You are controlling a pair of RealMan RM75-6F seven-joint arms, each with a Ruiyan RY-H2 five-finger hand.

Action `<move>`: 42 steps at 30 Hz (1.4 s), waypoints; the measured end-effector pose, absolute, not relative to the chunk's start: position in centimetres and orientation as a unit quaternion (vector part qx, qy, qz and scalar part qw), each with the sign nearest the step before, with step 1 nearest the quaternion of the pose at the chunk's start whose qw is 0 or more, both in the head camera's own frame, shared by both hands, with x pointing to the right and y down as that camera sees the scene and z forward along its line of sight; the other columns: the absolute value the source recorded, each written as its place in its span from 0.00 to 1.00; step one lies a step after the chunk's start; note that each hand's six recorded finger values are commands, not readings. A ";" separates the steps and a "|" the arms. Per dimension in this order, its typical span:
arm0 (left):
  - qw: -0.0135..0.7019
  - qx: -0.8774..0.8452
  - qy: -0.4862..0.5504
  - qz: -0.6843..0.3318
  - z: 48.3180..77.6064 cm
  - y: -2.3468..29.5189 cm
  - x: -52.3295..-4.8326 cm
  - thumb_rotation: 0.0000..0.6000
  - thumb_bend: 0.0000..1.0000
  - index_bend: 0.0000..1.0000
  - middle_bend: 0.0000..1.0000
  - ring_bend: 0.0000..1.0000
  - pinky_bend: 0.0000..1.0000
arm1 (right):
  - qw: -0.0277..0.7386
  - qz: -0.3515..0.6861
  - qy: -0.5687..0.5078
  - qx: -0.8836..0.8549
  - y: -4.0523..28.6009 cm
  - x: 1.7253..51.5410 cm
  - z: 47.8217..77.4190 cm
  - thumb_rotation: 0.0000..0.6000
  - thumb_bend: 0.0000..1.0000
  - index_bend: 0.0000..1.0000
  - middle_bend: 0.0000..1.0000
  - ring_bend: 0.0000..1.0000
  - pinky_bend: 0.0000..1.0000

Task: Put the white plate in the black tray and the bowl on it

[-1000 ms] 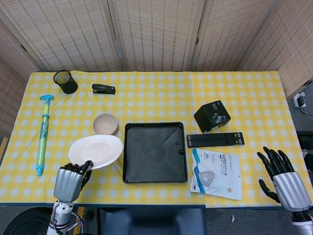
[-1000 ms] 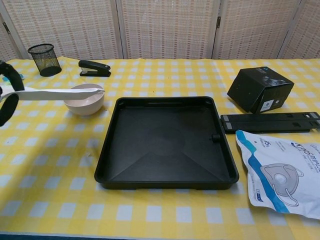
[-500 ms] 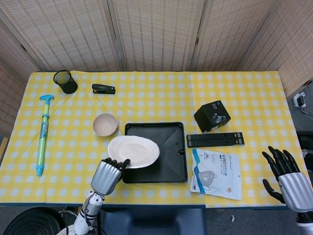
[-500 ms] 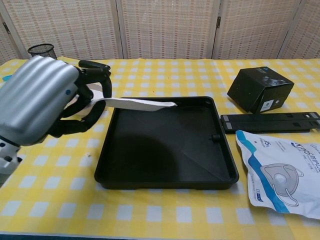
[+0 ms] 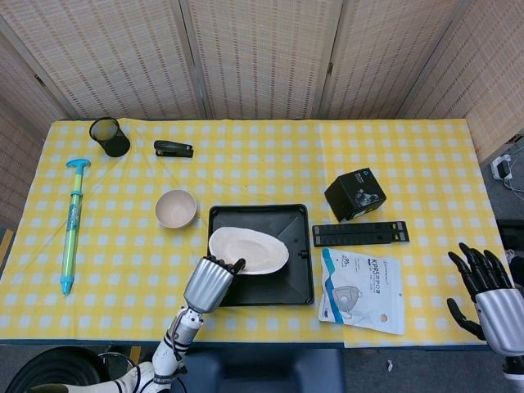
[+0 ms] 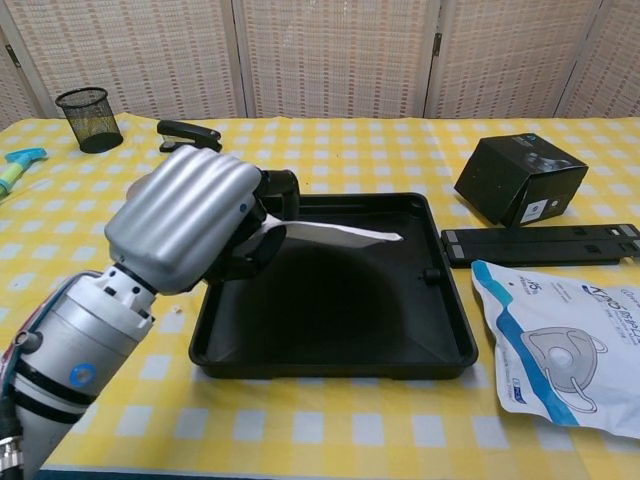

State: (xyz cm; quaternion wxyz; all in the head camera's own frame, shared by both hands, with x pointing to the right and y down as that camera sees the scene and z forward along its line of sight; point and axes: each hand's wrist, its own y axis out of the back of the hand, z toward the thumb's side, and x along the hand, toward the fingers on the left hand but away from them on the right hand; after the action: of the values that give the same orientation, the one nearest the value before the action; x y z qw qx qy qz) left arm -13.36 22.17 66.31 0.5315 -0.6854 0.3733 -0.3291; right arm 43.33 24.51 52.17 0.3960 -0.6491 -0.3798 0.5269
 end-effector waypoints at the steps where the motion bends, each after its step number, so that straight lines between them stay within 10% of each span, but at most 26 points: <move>1: 0.530 -0.686 0.371 -0.332 66.6 22.1 -13.2 1.00 0.63 0.63 1.00 1.00 1.00 | 0.395 0.527 -0.382 -0.649 24.5 43.4 52.1 1.00 0.42 0.00 0.00 0.00 0.00; 10: 0.512 -0.698 0.362 -0.345 69.1 21.7 -12.1 1.00 0.63 0.62 1.00 1.00 1.00 | 0.391 0.531 -0.391 -0.642 24.3 44.2 51.8 1.00 0.42 0.00 0.00 0.00 0.00; 22: 0.489 -0.719 0.345 -0.354 69.6 22.5 -11.2 1.00 0.36 0.32 1.00 1.00 1.00 | 0.389 0.533 -0.392 -0.641 24.3 44.4 51.7 1.00 0.42 0.00 0.00 0.00 0.00; 42: 0.485 -0.704 0.350 -0.383 65.6 21.6 -16.1 1.00 0.32 0.37 1.00 1.00 1.00 | 0.396 0.525 -0.389 -0.645 24.7 43.9 51.5 1.00 0.42 0.00 0.00 0.00 0.00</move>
State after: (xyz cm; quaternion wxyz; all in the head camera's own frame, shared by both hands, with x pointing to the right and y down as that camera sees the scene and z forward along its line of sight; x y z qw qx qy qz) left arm -16.10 21.57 65.60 0.4849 -0.7044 0.3498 -0.3826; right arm 43.91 24.74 51.52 0.3955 -0.6452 -0.3889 0.5253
